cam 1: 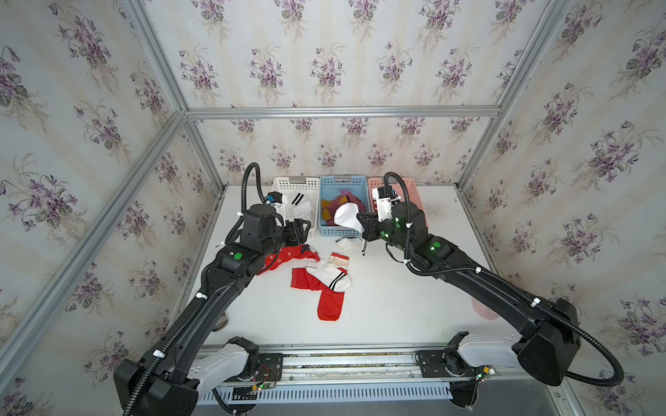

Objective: Sort the socks into the basket by color
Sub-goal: Pick up the sock at the center of the board, then place the sock in the bin.

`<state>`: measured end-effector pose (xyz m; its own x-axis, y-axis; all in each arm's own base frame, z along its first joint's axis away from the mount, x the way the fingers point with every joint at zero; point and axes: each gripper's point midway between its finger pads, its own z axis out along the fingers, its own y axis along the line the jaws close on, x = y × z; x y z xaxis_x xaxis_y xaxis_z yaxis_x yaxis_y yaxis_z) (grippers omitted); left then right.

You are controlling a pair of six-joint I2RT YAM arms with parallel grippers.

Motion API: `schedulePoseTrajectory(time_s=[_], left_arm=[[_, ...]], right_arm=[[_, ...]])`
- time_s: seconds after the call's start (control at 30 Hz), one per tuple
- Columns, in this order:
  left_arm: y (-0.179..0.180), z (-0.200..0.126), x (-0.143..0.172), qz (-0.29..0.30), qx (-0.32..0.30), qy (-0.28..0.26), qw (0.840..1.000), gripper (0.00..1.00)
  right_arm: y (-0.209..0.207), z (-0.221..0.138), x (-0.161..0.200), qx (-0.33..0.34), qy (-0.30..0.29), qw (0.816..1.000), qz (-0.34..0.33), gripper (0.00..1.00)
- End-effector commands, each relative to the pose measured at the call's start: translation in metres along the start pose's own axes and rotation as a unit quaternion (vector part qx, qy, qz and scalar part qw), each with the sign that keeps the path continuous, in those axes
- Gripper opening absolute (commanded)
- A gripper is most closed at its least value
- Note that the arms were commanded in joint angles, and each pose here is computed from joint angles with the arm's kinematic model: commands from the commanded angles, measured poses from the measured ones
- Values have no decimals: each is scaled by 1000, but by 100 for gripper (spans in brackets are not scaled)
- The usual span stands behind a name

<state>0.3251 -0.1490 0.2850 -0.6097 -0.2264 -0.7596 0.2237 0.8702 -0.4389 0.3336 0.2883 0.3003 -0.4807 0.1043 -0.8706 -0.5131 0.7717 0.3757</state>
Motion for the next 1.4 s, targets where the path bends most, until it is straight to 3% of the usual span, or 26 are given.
schedulePoseTrajectory(time_s=[0.0,0.5,0.87,1.1,1.37], left_arm=[[-1,-3,-2,2,2,-7,1000,64],[0,-13,9,0,1,2,1000,64],[2,-31,16,11,-7,0,1000,65],[5,-37,17,14,-16,-2,1000,65],[9,-42,20,14,-23,-7,1000,66]], right_arm=[[11,5,-9,-22,-5,1000,-12,0],[55,66,-49,-106,-26,994,-20,0],[72,146,-67,-136,-31,990,-20,0],[75,204,-60,-151,-20,988,-2,0],[64,262,-17,-157,25,987,29,24]])
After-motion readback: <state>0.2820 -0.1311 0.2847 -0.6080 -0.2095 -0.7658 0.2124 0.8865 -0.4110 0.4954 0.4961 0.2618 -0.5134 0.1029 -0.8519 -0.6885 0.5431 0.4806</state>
